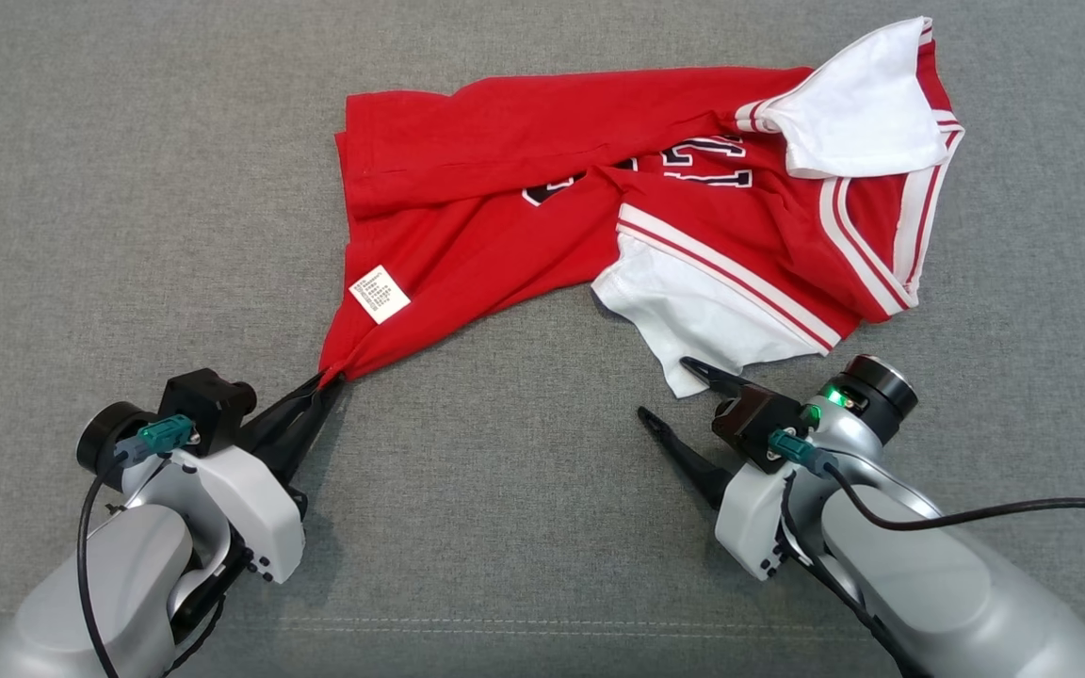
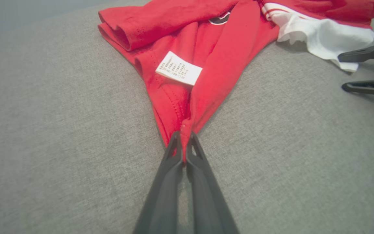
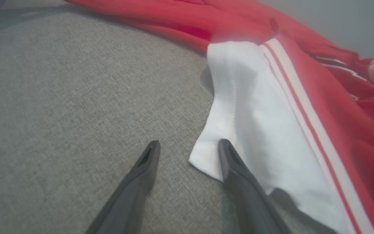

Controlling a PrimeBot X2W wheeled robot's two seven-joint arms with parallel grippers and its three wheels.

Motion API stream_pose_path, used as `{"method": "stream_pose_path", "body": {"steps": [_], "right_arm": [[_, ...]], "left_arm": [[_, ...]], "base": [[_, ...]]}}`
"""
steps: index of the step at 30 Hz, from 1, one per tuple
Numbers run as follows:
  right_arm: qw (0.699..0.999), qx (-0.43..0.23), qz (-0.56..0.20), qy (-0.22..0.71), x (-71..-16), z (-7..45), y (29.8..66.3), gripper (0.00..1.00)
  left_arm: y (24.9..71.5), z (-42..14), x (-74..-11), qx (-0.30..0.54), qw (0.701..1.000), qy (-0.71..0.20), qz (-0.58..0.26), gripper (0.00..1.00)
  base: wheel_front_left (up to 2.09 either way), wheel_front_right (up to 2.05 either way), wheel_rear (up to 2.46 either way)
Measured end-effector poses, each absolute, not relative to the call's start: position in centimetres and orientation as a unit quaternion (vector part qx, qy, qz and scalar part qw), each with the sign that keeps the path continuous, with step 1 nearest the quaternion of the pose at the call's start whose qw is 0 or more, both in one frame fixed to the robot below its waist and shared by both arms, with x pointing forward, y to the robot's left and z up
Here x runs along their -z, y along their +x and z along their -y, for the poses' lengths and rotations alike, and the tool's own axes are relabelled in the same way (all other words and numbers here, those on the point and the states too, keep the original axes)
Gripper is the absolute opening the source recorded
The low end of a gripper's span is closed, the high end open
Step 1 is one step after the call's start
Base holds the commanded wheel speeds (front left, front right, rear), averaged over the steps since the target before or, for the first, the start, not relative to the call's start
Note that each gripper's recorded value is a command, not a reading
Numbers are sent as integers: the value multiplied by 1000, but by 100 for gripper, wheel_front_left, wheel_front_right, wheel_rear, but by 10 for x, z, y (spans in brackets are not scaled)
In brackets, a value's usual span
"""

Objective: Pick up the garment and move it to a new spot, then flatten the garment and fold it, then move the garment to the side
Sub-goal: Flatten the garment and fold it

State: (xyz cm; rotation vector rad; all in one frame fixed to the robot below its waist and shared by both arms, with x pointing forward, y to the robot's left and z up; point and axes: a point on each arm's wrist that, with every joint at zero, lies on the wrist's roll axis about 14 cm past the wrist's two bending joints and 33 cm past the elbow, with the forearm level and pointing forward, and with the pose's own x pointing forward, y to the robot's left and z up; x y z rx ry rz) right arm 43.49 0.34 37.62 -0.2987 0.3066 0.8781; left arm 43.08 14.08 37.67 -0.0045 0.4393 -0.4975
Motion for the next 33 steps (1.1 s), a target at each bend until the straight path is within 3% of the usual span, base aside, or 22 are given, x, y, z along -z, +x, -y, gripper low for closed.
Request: {"method": "stream_pose_path", "body": {"steps": [2,7,10,12,13,23,33], "right_arm": [[883,-420,-150,-146,-375,-3,436,90],[883,-417,-154,-153,-373,1,439,70],[883,-412,-156,-160,-373,3,442,38],[885,-406,-160,-162,-372,7,444,8],[886,-403,-162,-163,-371,9,445,0],[906,-366,-144,-156,-386,30,460,0],[929,-353,-31,-110,-464,25,477,0]], "left_arm": [[431,-140,-376,245,945,-3,-216,0],[433,-138,-375,248,944,-4,-217,0],[433,-137,-375,249,944,-4,-217,0],[433,-136,-375,250,944,-3,-216,0],[433,-136,-375,250,944,-3,-216,0],[436,-135,-381,252,945,-3,-209,0],[442,-131,-401,258,949,1,-182,0]], "base": [[0,0,0],[0,0,0],[0,0,0],[0,0,0],[0,0,0],[0,0,0],[0,0,0]]}}
